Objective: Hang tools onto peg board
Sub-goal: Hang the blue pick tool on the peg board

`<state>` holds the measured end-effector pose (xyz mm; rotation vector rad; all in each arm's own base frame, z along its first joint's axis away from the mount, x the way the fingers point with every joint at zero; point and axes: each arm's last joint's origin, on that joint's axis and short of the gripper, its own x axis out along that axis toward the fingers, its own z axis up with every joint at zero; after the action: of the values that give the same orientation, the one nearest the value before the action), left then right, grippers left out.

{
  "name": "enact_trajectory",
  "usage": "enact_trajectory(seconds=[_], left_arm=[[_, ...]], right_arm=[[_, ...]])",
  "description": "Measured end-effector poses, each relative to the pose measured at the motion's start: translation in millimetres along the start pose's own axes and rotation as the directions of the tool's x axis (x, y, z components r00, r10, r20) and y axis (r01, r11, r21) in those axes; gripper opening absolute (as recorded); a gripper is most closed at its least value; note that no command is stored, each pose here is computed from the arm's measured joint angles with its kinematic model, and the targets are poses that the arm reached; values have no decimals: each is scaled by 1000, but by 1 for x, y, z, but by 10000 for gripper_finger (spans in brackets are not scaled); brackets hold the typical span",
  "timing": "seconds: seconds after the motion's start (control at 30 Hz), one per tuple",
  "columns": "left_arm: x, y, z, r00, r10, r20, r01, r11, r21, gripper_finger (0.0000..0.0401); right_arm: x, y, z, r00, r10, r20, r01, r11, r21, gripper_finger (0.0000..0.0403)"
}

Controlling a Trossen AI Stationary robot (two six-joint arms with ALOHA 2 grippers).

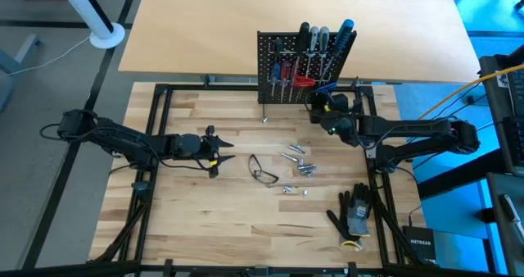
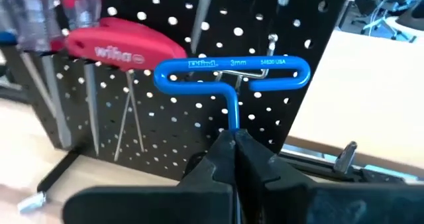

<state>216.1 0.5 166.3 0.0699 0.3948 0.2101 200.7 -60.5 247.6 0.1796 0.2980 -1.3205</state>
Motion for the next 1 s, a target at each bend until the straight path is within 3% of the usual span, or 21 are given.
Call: enact_trajectory(seconds=[0.2,0.47,0.6,1.0], left_arm=[[0,0,0,1000,0,0,0,1000,-4,172],[0,0,0,1000,0,-3,0,1000,-4,172],[0,0,0,1000,0,-2,0,1000,-7,172],[0,0,1,1000,0,7,-1,1000,9,172]], right_arm=[[7,-4,-6,999,32,20,-33,998,55,1],[-10,-32,16,995,42,95,-54,989,137,1],[-14,-40,24,990,99,104,-117,977,176,1],[13,-31,24,989,133,70,-145,967,208,1]])
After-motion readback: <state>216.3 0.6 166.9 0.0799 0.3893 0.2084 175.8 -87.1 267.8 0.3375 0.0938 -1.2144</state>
